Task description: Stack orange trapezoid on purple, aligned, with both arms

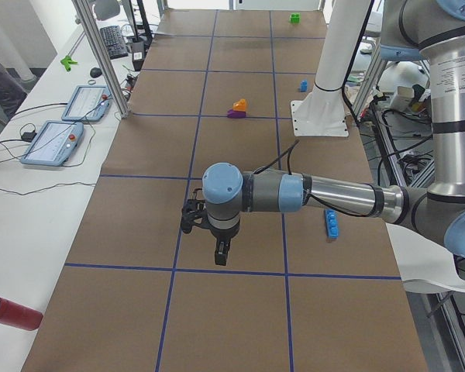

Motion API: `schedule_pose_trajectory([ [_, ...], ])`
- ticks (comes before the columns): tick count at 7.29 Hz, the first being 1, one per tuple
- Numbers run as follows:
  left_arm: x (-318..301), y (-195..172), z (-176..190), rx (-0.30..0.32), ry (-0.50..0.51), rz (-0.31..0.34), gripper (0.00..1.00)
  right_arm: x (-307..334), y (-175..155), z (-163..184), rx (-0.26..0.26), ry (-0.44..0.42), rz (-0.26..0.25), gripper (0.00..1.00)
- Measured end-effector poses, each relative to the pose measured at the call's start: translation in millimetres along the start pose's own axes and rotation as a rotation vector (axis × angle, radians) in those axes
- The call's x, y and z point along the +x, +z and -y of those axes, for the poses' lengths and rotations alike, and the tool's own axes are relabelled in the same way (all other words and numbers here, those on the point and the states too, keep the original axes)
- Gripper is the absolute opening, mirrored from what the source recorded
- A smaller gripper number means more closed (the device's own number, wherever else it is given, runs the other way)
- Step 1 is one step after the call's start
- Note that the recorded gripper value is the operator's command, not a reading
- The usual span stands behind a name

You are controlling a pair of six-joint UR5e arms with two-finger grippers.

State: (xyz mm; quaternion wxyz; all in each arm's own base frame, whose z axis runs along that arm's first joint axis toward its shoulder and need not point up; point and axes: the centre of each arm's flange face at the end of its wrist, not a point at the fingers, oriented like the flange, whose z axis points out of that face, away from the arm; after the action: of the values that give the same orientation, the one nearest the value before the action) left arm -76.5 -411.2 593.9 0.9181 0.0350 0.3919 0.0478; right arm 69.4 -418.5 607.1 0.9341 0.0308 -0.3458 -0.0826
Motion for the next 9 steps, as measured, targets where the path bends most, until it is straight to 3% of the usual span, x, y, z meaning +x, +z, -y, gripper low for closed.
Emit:
schedule_pose_trajectory([
  [9, -2.9, 1.6, -6.2, -0.006, -0.009, 0.011, 1.00, -4.7, -3.9, 0.9, 0.011, 0.013, 0.015, 1.00],
])
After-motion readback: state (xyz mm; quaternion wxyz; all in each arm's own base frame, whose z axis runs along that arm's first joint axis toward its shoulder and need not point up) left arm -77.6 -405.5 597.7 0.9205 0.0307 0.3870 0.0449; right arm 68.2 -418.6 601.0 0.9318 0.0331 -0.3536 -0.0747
